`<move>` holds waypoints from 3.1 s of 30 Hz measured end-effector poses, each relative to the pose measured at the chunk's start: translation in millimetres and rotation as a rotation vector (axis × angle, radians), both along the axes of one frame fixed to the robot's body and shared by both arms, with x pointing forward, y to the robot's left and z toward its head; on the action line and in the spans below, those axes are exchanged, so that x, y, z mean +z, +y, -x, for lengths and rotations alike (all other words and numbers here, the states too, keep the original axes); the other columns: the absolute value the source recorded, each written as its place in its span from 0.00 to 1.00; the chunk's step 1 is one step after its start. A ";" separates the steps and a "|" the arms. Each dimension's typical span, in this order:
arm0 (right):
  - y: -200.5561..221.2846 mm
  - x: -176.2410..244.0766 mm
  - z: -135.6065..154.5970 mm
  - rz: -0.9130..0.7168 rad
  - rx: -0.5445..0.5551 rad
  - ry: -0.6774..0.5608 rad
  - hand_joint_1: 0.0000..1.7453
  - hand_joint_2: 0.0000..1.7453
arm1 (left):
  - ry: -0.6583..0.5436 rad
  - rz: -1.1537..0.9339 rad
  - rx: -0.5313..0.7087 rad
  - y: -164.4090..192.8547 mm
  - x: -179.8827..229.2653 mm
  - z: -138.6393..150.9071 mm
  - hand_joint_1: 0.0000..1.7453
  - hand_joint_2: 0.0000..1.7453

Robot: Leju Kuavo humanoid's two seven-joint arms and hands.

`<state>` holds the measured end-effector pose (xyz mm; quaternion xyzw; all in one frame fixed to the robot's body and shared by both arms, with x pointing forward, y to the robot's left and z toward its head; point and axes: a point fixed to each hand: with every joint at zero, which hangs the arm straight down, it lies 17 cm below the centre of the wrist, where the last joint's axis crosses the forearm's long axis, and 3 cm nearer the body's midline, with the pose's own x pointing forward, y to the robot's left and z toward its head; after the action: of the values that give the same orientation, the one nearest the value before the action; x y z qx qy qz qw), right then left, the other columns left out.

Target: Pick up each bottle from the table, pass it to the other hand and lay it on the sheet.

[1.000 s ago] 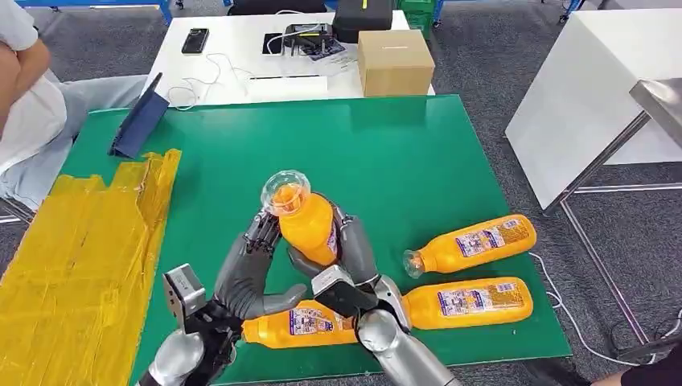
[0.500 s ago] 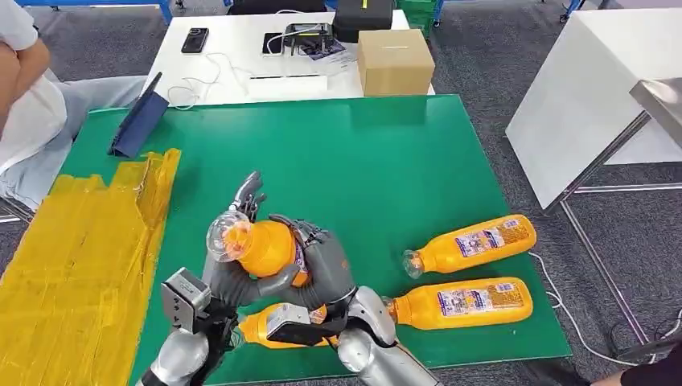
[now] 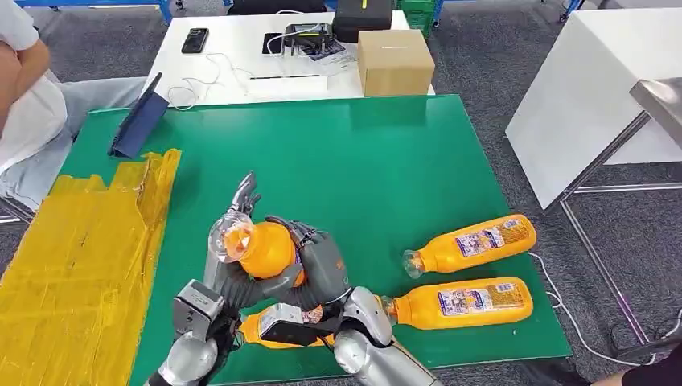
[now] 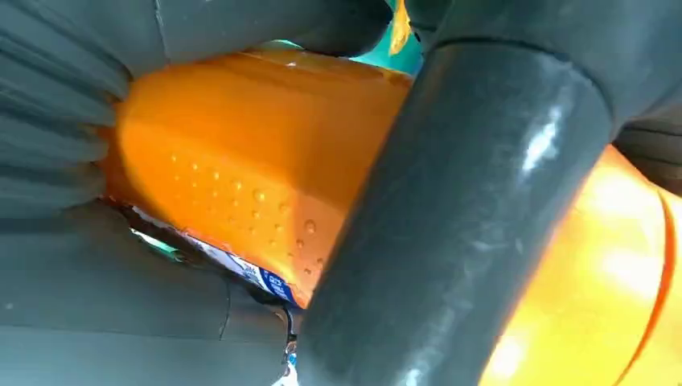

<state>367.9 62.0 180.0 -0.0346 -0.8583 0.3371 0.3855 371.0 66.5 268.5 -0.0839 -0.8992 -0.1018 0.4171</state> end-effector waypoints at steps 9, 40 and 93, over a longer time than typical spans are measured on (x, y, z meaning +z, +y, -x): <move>-2.8 3.3 -0.8 -0.008 -0.019 -0.021 1.00 1.00 | 0.012 -0.001 -0.009 -1.5 -2.7 -0.8 0.00 1.00; -28.4 32.8 -2.8 -0.092 -0.132 -0.142 1.00 1.00 | 0.070 0.101 -0.068 2.2 1.0 -3.8 0.00 1.00; -43.4 40.6 -3.6 -0.149 -0.178 -0.150 0.00 1.00 | 0.080 0.166 -0.052 14.9 6.5 -10.1 1.00 1.00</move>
<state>371.5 18.6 220.6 -0.1070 -0.9008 0.2333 0.3502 381.2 81.4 275.0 -0.1456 -0.8847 -0.0345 0.4414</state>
